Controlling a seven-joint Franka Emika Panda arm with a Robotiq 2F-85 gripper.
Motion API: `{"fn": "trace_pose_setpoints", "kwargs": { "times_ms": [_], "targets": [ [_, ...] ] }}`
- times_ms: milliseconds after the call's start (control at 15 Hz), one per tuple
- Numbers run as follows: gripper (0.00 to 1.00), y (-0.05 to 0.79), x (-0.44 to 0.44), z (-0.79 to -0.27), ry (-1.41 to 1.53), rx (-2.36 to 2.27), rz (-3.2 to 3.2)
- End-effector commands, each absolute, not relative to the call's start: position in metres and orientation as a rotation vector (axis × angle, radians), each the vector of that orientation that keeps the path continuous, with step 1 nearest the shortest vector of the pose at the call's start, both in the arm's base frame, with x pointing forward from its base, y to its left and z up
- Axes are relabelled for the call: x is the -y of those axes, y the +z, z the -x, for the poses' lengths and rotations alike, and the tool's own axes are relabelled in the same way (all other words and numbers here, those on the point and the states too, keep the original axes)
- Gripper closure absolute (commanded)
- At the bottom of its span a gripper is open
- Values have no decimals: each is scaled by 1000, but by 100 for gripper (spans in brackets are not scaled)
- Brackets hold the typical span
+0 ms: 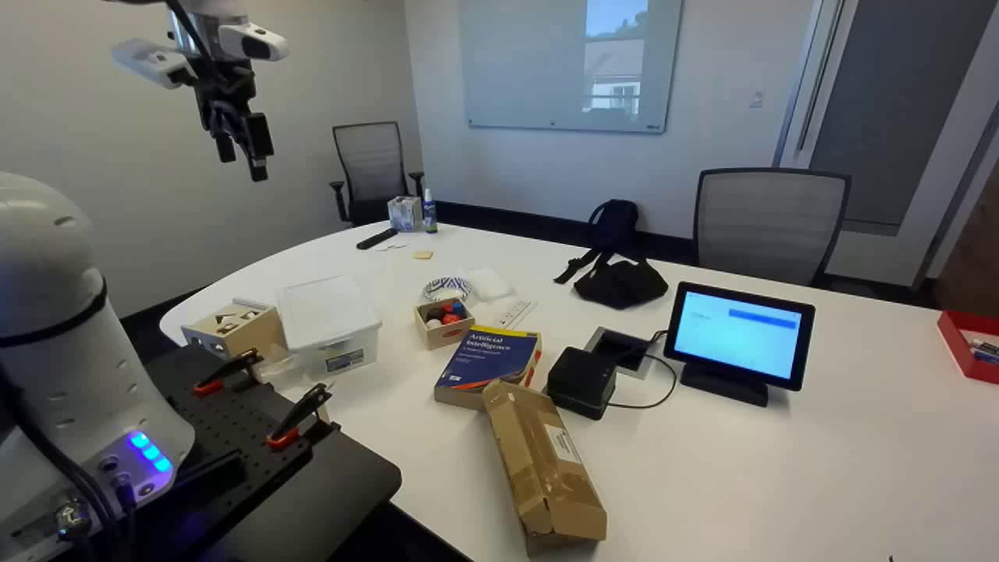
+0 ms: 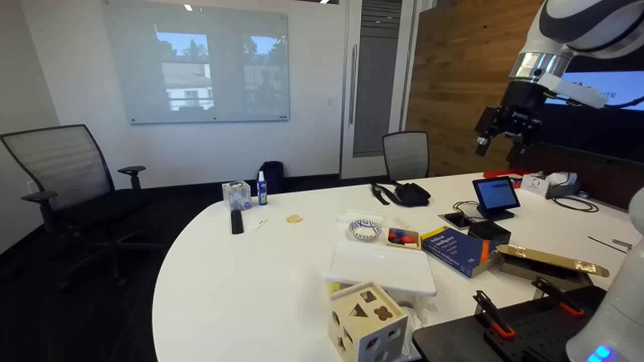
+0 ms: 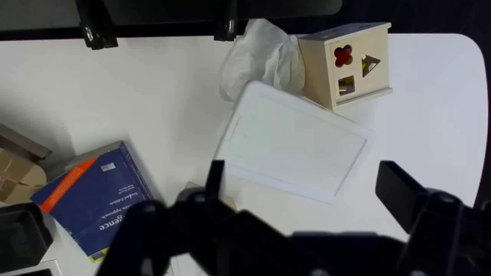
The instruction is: Open the clear container then remove the wooden box from the container.
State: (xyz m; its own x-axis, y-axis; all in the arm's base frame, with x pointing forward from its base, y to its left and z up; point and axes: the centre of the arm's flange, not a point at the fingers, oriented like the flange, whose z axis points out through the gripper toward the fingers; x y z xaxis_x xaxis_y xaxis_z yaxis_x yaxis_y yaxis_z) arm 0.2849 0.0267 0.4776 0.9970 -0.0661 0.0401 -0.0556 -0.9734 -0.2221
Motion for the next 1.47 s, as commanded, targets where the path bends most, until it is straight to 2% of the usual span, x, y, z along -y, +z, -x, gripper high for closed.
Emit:
{"fn": "trace_pose_setpoints", "kwargs": {
  "times_ms": [0, 400, 667, 933, 1400],
  "targets": [
    [0, 478, -27, -285, -69, -90, 2917],
    [0, 434, -32, -304, -294, -264, 2743],
    [0, 390, -27, -342, -460, -429, 2608],
    [0, 325, -18, -362, -351, -562, 2594],
    [0, 207, -4, -338, -144, -697, 2583]
  ]
}}
